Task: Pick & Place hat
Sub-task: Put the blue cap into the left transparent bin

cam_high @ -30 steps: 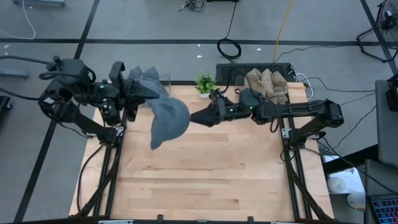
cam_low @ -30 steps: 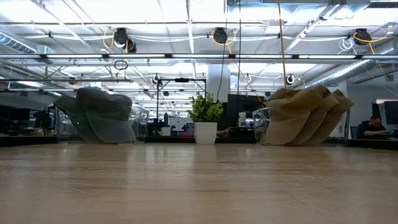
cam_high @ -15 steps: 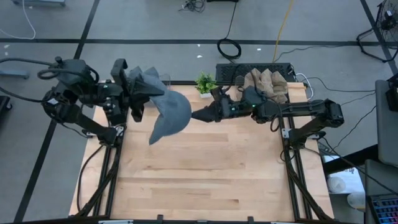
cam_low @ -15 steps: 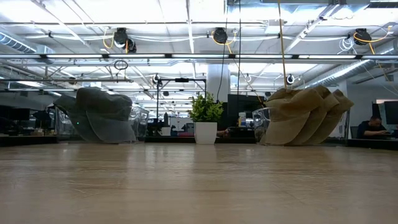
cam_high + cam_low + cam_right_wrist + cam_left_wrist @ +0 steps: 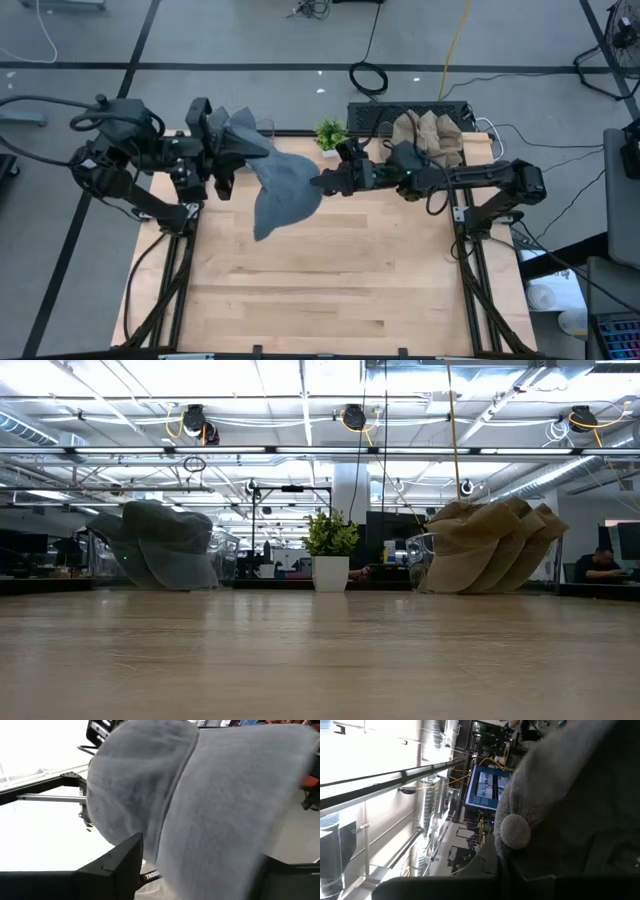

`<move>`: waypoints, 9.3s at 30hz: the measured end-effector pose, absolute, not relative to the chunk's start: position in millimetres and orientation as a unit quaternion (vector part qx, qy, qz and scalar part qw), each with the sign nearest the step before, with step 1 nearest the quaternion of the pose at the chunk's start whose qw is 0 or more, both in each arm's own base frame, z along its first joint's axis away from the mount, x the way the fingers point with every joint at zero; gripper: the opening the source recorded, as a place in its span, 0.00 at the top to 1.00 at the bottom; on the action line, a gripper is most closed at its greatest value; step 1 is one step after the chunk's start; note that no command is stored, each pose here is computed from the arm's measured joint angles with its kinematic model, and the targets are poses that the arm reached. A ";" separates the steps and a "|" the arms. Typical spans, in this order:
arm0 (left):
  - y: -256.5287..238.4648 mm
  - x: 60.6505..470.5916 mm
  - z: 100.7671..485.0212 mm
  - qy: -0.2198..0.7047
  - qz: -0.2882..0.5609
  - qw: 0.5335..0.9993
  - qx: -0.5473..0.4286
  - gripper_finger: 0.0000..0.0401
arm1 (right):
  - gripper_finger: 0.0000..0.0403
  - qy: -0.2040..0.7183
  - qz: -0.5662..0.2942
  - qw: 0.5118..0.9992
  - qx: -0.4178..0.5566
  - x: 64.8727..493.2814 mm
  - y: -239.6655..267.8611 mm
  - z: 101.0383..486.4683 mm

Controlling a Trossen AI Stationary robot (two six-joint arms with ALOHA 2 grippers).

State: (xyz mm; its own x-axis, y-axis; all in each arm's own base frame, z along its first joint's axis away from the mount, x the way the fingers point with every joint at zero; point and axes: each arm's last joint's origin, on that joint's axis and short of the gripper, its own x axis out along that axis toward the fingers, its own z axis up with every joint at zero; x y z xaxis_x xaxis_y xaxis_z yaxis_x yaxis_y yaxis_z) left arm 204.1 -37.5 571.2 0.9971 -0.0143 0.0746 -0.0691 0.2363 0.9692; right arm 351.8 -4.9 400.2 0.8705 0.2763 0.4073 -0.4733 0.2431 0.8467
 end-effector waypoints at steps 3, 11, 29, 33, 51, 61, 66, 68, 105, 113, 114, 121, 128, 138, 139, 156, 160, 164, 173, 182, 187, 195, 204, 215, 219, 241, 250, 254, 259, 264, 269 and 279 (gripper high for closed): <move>-38.0 207.1 569.2 -0.019 0.025 0.785 0.619 1.00 | 0.46 -0.080 0.237 0.784 0.569 354.9 -5.0 396.1; -37.6 206.9 558.7 0.026 -0.005 0.788 0.615 1.00 | 0.73 -0.134 0.271 0.782 0.545 348.3 -4.9 407.8; -29.2 184.4 561.6 0.066 0.095 0.924 0.364 0.65 | 0.99 -0.188 0.293 0.848 0.400 318.8 -16.5 435.1; -27.4 162.9 569.1 0.031 0.093 0.959 0.267 0.55 | 1.00 -0.198 0.248 0.885 0.341 306.1 -33.1 442.5; -9.5 155.5 568.7 -0.008 0.128 0.980 -0.154 0.34 | 1.00 -0.190 0.181 0.957 0.121 301.5 -50.2 437.6; -2.1 184.9 555.1 0.041 0.107 0.968 -0.225 0.34 | 1.00 -0.198 0.178 0.959 0.098 301.1 -50.1 438.2; -5.1 200.0 550.4 0.065 0.057 0.969 -0.232 0.34 | 1.00 -0.199 0.178 0.959 0.096 300.9 -50.1 438.5; -7.0 204.7 548.5 0.077 0.030 0.968 -0.235 0.34 | 1.00 -0.195 0.178 0.960 0.096 301.3 -50.1 437.8; -12.8 222.4 545.5 0.091 -0.053 0.965 -0.241 0.98 | 0.99 -0.172 0.176 0.963 0.106 298.6 -48.8 436.9; -1.9 201.4 557.9 0.049 -0.028 0.979 -0.194 0.99 | 0.92 -0.114 0.147 0.967 0.173 303.2 -51.1 426.1; 1.1 197.3 558.3 0.049 -0.019 0.980 -0.190 0.99 | 0.90 -0.108 0.147 0.967 0.177 303.5 -51.2 425.1; 24.5 160.9 562.6 0.036 0.069 0.981 -0.178 0.99 | 0.59 -0.076 0.157 0.967 0.188 296.4 -46.9 425.3; 42.6 145.1 558.9 0.062 0.137 0.985 -0.080 1.00 | 0.37 -0.007 0.127 0.980 0.152 288.4 -45.7 415.6; 69.6 146.7 550.9 0.135 0.191 0.965 0.117 1.00 | 0.34 -0.016 0.102 0.993 0.053 287.4 -43.2 415.7; 73.2 147.5 548.8 0.149 0.195 0.960 0.134 1.00 | 0.34 -0.017 0.101 0.994 0.045 287.3 -43.5 415.7; 154.5 185.6 501.0 0.390 0.198 0.843 0.313 1.00 | 0.36 -0.066 0.059 0.992 -0.084 285.7 -45.2 424.2; 166.4 190.1 488.3 0.429 0.184 0.836 0.290 1.00 | 0.36 -0.084 0.058 0.992 -0.078 285.1 -45.2 427.9; 174.3 195.0 480.1 0.444 0.159 0.834 0.286 1.00 | 0.36 -0.090 0.058 0.991 -0.080 284.9 -45.0 429.1; 192.4 206.9 452.5 0.504 0.106 0.826 0.230 1.00 | 0.37 -0.090 0.065 0.991 -0.080 285.4 -42.0 429.0; 203.7 211.0 437.4 0.561 0.168 0.795 0.161 1.00 | 0.37 -0.090 0.073 0.990 -0.079 286.1 -37.2 428.9; 200.2 204.5 435.7 0.583 0.199 0.779 0.117 1.00 | 0.37 -0.090 0.073 0.990 -0.079 286.1 -37.3 428.8; 193.6 197.2 431.5 0.585 0.267 0.766 -0.015 1.00 | 0.37 -0.091 0.072 0.990 -0.079 286.0 -37.3 428.9; 189.9 198.0 435.4 0.536 0.309 0.777 -0.118 1.00 | 0.37 -0.090 0.073 0.991 -0.066 286.0 -37.3 428.9; 192.9 197.4 430.2 0.541 0.378 0.740 -0.125 1.00 | 0.37 -0.089 0.073 0.991 -0.066 286.0 -37.3 428.9; 196.1 198.1 418.6 0.560 0.374 0.727 -0.132 1.00 | 0.37 -0.089 0.073 0.991 -0.066 286.1 -37.3 428.9; 232.9 222.1 339.5 0.584 0.385 0.694 -0.172 1.00 | 0.37 -0.080 0.076 0.993 -0.044 286.3 -37.3 427.4; 249.3 236.6 302.8 0.638 0.367 0.650 -0.187 1.00 | 0.37 -0.079 0.078 0.993 -0.028 286.3 -37.3 427.4; 246.3 231.1 309.5 0.640 0.382 0.643 -0.176 0.93 | 0.37 -0.076 0.078 0.994 -0.028 286.4 -37.3 426.9; 234.0 216.9 335.0 0.613 0.413 0.654 -0.162 0.78 | 0.37 -0.076 0.077 0.993 -0.045 286.5 -37.3 426.5; 218.0 200.5 365.2 0.556 0.447 0.682 -0.159 0.58 | 0.37 -0.074 0.076 0.993 -0.053 286.6 -37.3 425.9; 207.8 199.5 386.8 0.467 0.386 0.770 -0.202 0.43 | 0.37 -0.068 0.076 0.993 -0.052 286.8 -37.3 424.8; 223.8 223.6 386.5 0.369 0.354 0.822 -0.252 0.37 | 0.37 -0.050 0.078 0.995 -0.044 287.2 -37.4 421.3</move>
State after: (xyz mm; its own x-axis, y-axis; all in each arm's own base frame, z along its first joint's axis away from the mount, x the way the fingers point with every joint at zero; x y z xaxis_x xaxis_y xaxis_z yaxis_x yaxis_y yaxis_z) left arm 223.6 223.8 386.5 0.4780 0.3961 -0.7840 -0.7670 0.6232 -0.1528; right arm 287.2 -37.4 421.3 0.9830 0.1587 0.0923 -0.1500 0.9841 -0.0952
